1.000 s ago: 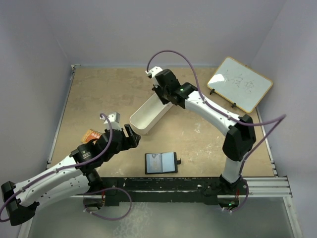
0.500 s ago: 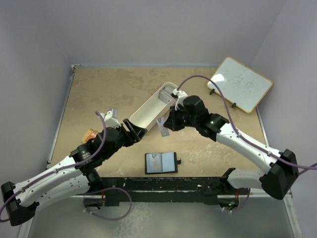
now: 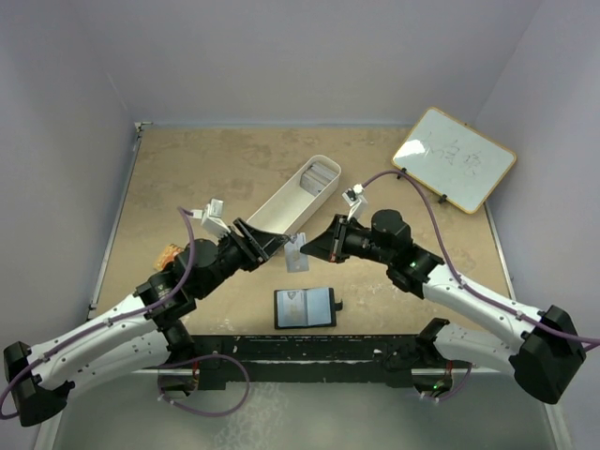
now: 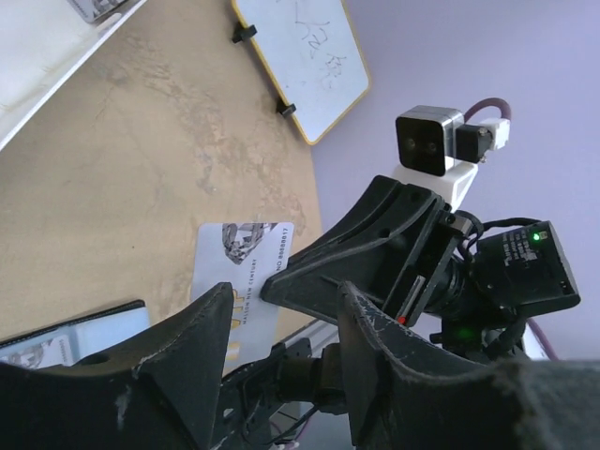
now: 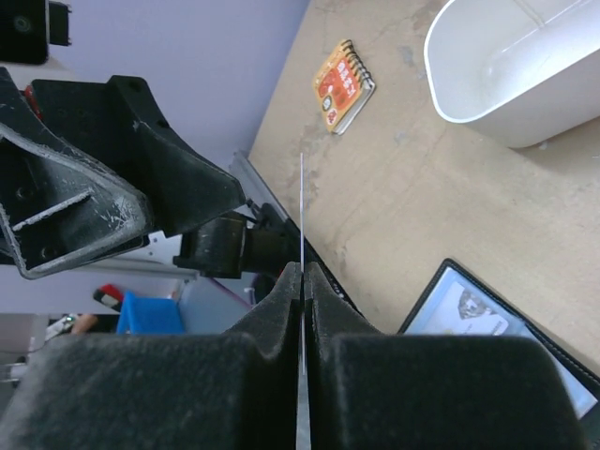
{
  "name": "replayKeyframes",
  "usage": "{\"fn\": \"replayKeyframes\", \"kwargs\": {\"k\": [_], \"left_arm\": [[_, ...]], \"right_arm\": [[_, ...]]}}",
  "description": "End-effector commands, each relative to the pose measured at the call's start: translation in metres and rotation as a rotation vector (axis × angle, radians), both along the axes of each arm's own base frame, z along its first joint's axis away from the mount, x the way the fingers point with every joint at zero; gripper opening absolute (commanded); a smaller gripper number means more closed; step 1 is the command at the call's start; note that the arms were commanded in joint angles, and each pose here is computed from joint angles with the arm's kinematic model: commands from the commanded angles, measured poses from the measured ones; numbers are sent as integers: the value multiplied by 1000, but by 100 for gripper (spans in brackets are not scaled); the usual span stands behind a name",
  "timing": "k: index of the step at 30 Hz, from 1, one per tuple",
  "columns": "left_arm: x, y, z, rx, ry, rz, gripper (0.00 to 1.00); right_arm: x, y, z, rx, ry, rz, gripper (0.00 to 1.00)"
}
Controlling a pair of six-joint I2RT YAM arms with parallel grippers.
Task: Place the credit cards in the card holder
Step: Pick up the credit card from the storage box.
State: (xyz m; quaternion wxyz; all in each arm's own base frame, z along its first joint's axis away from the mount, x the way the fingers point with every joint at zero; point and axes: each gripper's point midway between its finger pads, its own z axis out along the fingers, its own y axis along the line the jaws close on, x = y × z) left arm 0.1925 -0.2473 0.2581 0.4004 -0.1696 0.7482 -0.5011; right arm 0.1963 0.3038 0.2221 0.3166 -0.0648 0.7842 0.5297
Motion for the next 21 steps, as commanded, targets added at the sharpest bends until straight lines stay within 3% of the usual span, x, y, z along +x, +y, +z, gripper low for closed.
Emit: {"fn": "replayKeyframes", "kwargs": {"k": [1,14,18,21], "left_arm": [[-3,-11,9,-73,-10,-36,45],[-5,-10,-4,-78,23,-36,54],[-7,-15,0,-102,16,-62,47],[-8,-19,3,-98,9,-79,29]], "right_arm": [[-7,8,41,167,-47,34,0],[-5,-2,39,169,-37,-29,0],[-9,2,36,204,-18,-2,0],[-10,3,31,207,-1,2,0]]}}
